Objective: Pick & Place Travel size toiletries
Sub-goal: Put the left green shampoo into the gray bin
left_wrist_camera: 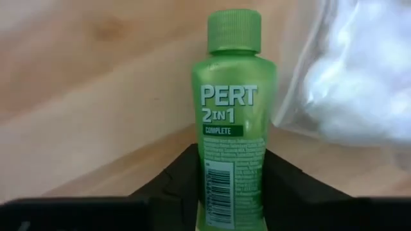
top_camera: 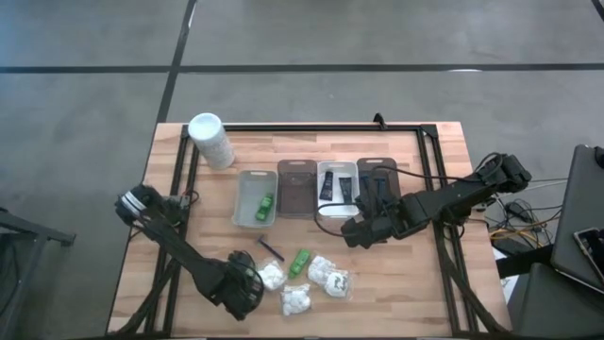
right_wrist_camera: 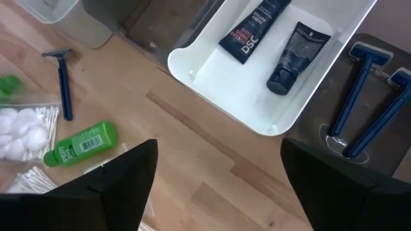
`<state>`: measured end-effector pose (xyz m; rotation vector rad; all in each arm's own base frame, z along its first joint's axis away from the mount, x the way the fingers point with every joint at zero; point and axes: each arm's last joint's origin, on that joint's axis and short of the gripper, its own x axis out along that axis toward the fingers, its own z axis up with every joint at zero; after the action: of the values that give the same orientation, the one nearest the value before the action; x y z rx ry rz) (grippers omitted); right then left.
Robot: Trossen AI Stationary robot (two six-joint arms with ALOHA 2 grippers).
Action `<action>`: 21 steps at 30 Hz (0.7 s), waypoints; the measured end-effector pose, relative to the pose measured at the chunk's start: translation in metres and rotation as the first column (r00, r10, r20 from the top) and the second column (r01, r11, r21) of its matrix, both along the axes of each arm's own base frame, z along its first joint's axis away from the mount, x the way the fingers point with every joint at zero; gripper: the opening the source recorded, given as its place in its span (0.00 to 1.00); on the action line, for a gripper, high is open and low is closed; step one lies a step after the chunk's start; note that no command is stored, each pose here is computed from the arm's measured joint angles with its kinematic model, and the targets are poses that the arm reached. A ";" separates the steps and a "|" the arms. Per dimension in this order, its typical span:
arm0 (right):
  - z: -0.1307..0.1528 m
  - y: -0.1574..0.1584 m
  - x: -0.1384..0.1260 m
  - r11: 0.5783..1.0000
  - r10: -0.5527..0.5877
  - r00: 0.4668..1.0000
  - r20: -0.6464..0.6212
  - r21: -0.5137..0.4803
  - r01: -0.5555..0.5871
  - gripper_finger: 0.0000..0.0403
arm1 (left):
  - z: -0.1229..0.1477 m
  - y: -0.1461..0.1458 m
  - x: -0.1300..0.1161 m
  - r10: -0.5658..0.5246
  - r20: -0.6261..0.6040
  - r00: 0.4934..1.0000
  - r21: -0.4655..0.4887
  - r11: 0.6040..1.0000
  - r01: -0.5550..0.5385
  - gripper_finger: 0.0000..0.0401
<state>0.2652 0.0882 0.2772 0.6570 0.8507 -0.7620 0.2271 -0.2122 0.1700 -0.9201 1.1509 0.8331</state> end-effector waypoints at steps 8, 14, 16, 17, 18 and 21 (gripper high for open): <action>0.006 -0.002 -0.003 1.000 -0.007 1.000 0.024 0.003 0.007 0.82 | 0.077 0.033 -0.018 0.072 0.297 0.952 0.054 0.994 -0.092 0.34; 0.016 -0.011 -0.008 0.999 -0.049 0.996 0.076 0.006 0.048 0.85 | 0.108 0.094 -0.014 0.100 0.376 0.921 0.182 0.967 -0.179 0.34; 0.018 -0.014 -0.009 0.998 -0.066 0.994 0.085 0.013 0.065 0.86 | 0.113 0.116 -0.009 0.072 0.362 0.929 0.230 0.959 -0.164 0.34; 0.019 -0.015 -0.009 0.997 -0.072 0.993 0.090 0.016 0.071 0.86 | 0.115 0.127 -0.006 0.055 0.346 0.937 0.251 0.956 -0.149 0.34; 0.019 -0.016 -0.009 0.997 -0.080 0.993 0.092 0.020 0.078 0.87 | 0.114 0.139 -0.004 0.049 0.325 0.945 0.267 0.953 -0.142 0.34; 0.019 -0.016 -0.008 0.994 -0.104 0.990 0.099 0.034 0.101 0.87 | 0.107 0.170 0.001 0.054 0.257 0.965 0.273 0.954 -0.126 0.34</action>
<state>0.2567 0.0721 0.2957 0.7633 0.7409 -0.8033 0.2285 -0.0419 0.2768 -0.8121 0.7521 0.9047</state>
